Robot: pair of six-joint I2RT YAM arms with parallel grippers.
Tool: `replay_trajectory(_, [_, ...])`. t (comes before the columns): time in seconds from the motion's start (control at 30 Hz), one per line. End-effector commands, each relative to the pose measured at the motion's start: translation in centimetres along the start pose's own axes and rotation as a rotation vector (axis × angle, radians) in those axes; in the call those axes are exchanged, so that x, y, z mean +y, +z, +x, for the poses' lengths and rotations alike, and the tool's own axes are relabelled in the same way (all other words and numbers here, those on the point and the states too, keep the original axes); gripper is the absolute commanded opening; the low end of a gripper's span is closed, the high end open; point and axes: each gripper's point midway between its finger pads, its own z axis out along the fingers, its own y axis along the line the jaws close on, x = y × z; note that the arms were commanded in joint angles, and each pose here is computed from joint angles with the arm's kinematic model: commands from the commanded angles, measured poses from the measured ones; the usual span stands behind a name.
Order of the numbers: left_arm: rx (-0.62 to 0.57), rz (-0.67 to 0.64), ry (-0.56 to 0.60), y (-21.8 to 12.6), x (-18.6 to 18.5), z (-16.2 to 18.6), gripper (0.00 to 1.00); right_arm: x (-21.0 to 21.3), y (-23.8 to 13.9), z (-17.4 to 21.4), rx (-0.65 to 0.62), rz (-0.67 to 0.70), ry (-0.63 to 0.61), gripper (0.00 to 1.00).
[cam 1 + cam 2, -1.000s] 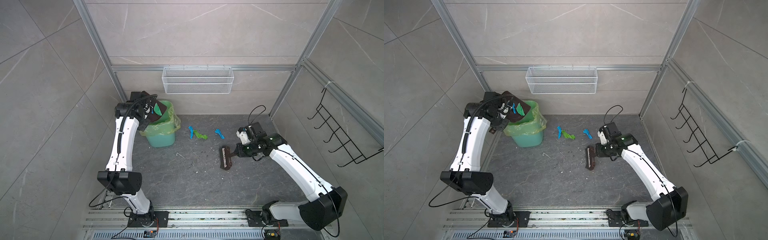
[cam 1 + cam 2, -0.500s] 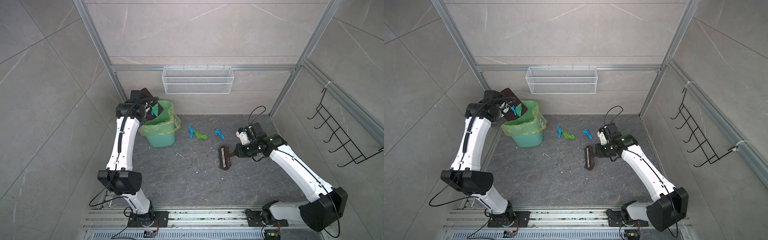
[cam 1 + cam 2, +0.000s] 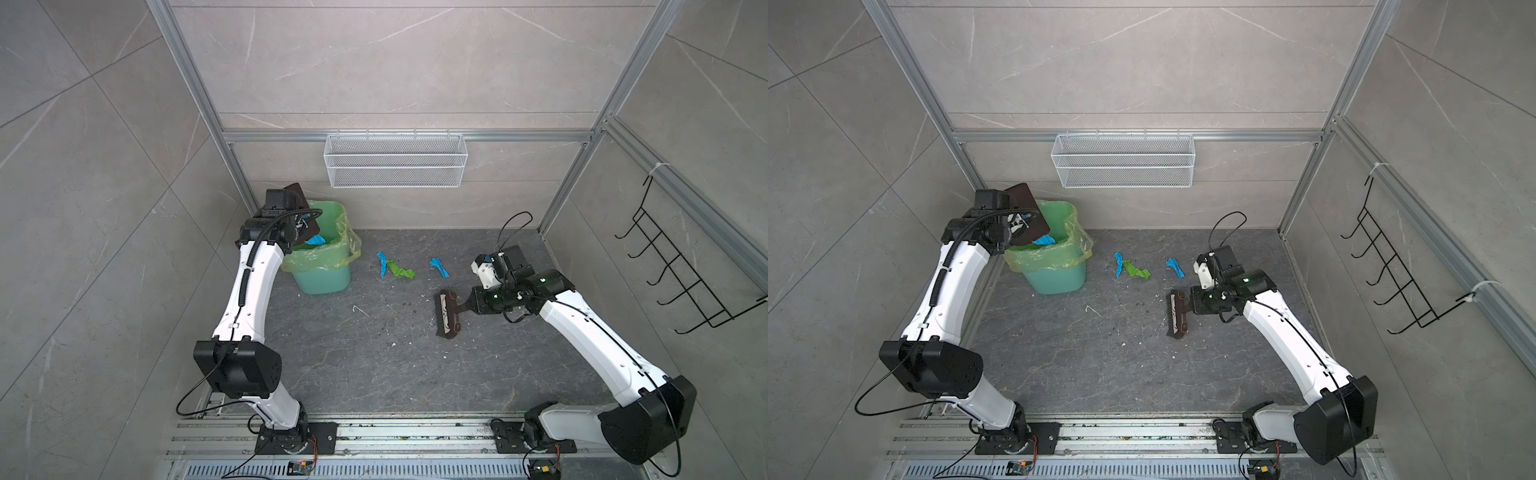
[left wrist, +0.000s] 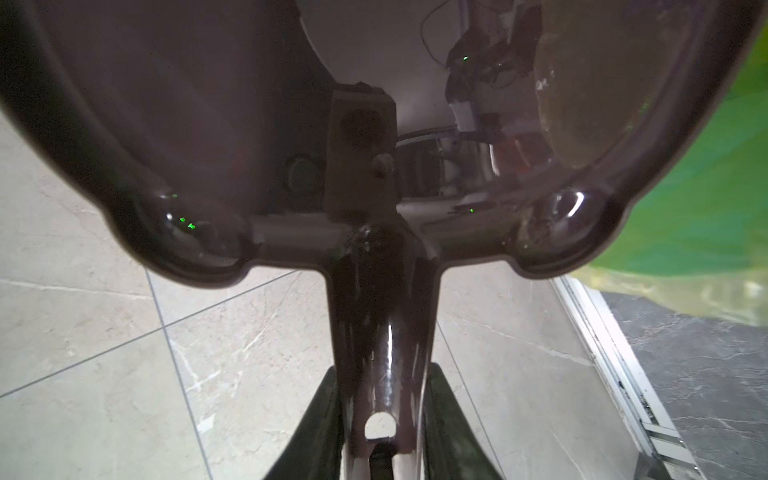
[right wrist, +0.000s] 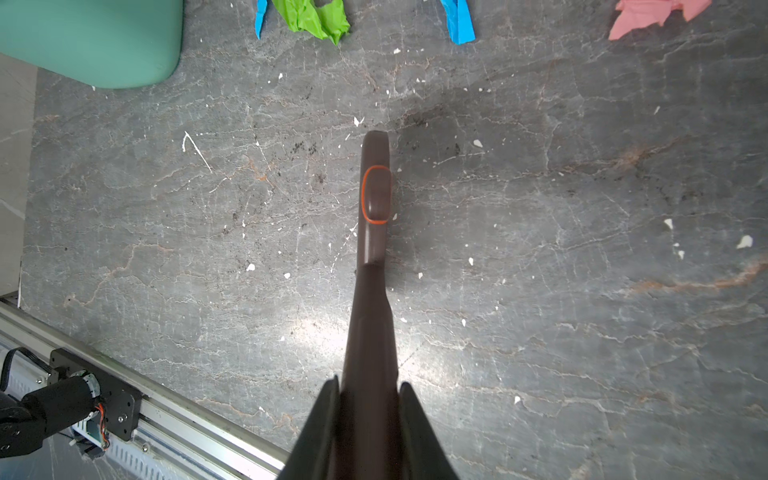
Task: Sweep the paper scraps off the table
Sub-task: 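Tip the dustpan with the left gripper to dump scraps into the bin, then lower the dustpan to the table while the right gripper moves the broom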
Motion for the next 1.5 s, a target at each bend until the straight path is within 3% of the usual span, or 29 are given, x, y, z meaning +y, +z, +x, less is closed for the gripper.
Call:
replay_trajectory(0.0, [0.003, -0.143, -0.050, -2.5, 3.9, 1.4, 0.00, 0.3, -0.3, -0.2, -0.028, -0.024, -0.032, 0.00])
replay_trajectory(0.27, [0.002, -0.116, -0.064, -3.2, 3.2, 1.7, 0.00, 0.4, -0.2, -0.8, -0.057, -0.028, -0.046, 0.00])
replay_trajectory(0.6, [-0.240, 0.089, -0.338, -7.9, 1.9, 0.6, 0.00, 2.0, -2.3, -5.6, -0.186, -0.051, -0.103, 0.00])
replay_trajectory(0.73, [-0.334, 0.188, -0.399, -9.9, 1.0, -0.8, 0.00, 1.2, -3.1, -7.2, -0.219, 0.026, -0.124, 0.00])
replay_trajectory(0.93, [-0.437, 0.291, -0.401, -13.1, -1.0, -3.5, 0.00, -2.2, -4.4, -9.2, -0.270, 0.250, -0.121, 0.00])
replay_trajectory(1.27, [-0.490, 0.438, -0.264, -18.4, -7.3, -6.9, 0.00, -5.9, -4.1, -10.4, -0.242, 0.491, -0.160, 0.00])
replay_trajectory(1.47, [-0.458, 0.554, -0.224, -19.3, -12.1, -7.4, 0.00, -6.3, -4.1, -11.0, -0.245, 0.529, -0.176, 0.00])
